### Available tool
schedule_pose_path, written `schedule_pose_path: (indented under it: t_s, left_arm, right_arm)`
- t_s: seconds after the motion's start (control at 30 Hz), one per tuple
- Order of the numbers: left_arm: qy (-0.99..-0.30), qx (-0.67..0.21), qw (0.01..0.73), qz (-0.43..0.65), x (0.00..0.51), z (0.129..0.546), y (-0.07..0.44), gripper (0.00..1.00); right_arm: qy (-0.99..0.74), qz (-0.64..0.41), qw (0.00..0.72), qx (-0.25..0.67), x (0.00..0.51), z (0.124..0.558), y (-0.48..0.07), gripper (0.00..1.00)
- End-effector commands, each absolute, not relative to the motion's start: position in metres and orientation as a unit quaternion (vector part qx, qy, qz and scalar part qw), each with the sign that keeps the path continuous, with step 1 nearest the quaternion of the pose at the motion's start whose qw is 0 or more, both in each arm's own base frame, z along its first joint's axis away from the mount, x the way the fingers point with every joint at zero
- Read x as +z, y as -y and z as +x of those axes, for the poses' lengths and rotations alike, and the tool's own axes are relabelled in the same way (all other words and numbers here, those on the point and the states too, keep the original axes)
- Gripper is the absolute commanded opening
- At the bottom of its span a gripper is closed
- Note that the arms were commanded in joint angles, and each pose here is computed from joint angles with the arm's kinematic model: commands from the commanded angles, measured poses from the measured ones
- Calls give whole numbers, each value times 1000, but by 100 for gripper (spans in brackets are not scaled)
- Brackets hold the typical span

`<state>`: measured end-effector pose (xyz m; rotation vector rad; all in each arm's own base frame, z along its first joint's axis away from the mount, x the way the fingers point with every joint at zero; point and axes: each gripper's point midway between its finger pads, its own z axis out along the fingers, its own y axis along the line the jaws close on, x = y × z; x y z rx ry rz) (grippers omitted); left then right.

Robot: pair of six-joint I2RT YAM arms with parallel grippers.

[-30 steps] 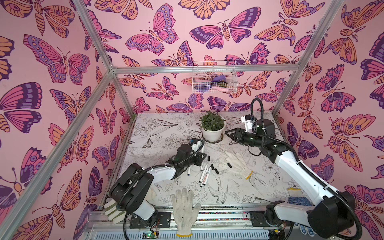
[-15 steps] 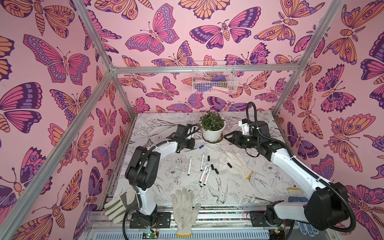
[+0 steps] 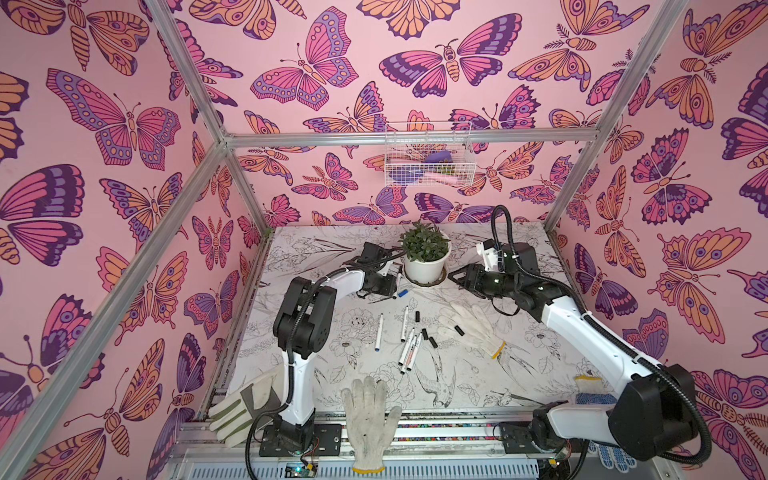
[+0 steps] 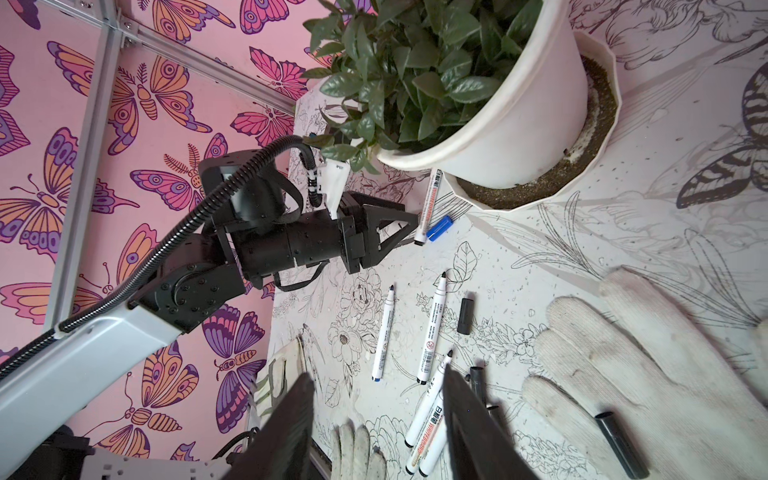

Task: Insert the pens into the pen caps
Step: 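Lower the capped marker beside the pot with the left gripper while the right withdraws, then grasp the thin white blue-tipped marker with the left gripper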

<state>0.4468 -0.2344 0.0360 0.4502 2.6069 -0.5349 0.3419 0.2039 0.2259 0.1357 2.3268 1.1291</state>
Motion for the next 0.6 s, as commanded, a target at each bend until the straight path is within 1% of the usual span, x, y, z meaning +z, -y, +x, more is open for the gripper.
schedule_pose_path:
  t_s: [0.0,0.07,0.2,0.33,0.43,0.57]
  left_arm:
    - [-946,-195,216,143,52,436,228,52]
    - [-948,-185,226,131,63,427,220,53]
    - [-952,-153,237,115,75,390,202,55]
    - [-961,-137,215,103,62,339,193,55]
    - [-966,-143,188,104,49,307,198,55]
    - [-969,-115,180,121,36,287,205,55]
  right_arm:
    - [-866,44,272,417,227,342,-203,51]
    - [-866,40,270,418,226,341,-205,51]
    - [-871,38,264,413,221,340,-204,51]
    - [-873,37,258,413,218,340,-205,51]
    - [-873,36,254,414,216,340,-206,50]
    - [-873,33,256,414,216,339,-206,50]
